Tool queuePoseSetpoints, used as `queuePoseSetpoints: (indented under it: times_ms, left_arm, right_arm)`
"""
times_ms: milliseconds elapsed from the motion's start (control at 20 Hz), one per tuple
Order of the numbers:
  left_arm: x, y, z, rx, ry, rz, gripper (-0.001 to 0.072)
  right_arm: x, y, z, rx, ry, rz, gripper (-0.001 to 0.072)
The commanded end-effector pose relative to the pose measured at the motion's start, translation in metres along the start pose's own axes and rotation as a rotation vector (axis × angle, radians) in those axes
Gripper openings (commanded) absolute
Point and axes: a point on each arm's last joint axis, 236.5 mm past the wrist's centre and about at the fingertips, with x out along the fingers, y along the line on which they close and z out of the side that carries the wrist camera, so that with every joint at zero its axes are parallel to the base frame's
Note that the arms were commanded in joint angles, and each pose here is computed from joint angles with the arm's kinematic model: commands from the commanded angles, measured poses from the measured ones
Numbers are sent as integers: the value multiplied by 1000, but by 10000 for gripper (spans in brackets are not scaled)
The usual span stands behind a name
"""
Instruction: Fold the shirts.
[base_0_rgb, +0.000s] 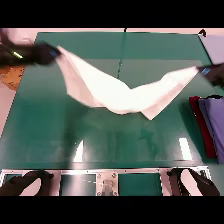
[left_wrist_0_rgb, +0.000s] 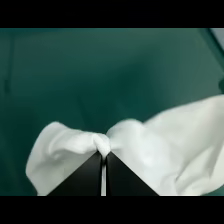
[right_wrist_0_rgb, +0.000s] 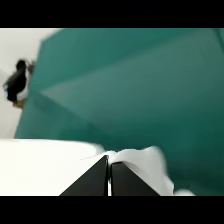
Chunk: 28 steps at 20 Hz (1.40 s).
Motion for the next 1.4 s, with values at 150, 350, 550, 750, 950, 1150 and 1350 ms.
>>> queuePoseSetpoints:
  times_ms: [150, 350, 550, 750, 950, 1150, 1350]
  left_arm:
    - [-203, -121, 162, 397, -559, 118, 24]
    - [-265, -150, 185, 465, -712, 199, 24]
    - [-218, -99, 165, 388, -553, 260, 24]
    - [-107, -16, 103, 194, -253, 216, 24]
    - [27, 65, 24, -46, -14, 91, 25]
    - [150, 137, -71, -213, 180, 68, 25]
    - [233, 166, -128, -326, 194, 75, 26]
  right_arm:
    - [-114, 139, 108, -296, -378, 4, 11]
    - [-160, 192, 131, -419, -533, -21, 11]
    - [-154, 162, 135, -369, -515, -102, 11]
    - [-88, 59, 109, -135, -336, -108, 11]
    - [30, -61, 49, 67, -137, -127, 12]
    - [139, -169, -26, 237, 83, -210, 12]
    - [193, -242, -88, 388, 237, -266, 14]
